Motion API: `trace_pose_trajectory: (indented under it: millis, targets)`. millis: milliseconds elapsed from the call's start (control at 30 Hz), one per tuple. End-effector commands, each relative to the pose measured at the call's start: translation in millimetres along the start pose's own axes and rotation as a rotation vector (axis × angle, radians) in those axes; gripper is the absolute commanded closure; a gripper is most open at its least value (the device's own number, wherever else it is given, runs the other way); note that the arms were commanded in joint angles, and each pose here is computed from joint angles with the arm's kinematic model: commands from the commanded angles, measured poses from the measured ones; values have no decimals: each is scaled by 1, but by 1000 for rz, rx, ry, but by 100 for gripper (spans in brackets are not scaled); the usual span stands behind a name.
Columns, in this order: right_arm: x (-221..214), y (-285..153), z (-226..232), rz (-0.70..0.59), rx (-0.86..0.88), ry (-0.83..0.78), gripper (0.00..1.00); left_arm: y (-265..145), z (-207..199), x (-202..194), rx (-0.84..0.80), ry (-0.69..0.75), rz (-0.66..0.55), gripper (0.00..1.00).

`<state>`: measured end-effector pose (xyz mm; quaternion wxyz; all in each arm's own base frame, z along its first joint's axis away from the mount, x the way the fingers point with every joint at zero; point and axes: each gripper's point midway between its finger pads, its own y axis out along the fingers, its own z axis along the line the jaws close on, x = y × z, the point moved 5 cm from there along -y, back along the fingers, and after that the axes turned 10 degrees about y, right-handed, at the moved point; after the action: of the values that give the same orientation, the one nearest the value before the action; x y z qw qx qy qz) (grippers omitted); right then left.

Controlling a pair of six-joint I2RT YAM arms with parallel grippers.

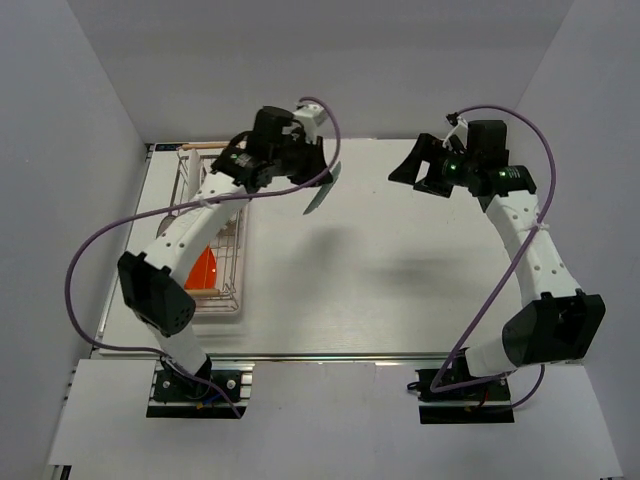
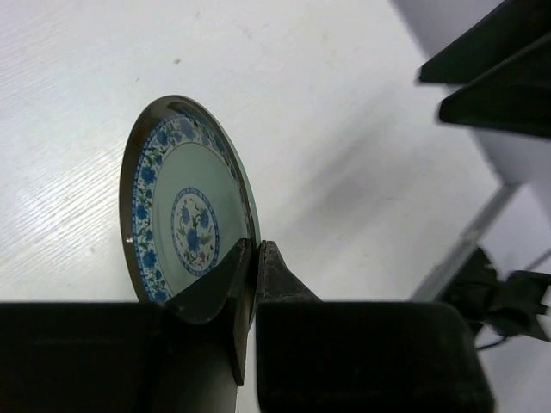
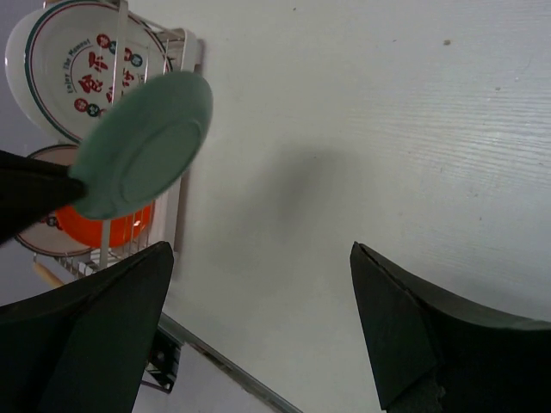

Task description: Unload the plates from the dish rack

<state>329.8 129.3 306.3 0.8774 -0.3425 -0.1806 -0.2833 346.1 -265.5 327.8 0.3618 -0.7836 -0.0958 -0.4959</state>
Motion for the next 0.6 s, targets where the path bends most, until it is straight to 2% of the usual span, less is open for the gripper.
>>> trace_pose_trajectory:
  millis: [0,100,267,467,567]
  targets:
    - [12,-4,7,-12,-64,52,11,4,-4,-7,169,110,79,100]
    - [21,1,13,5,-56,73,11,16,-25,-20,193,237,124,100]
    - [18,15,16,74,-43,93,13,28,-39,-41,356,399,166,100]
    - [3,31,8,143,-65,107,13,43,-67,-50,372,517,153,100]
    - [-6,39,9,200,-42,117,17,45,-78,-49,358,561,124,100]
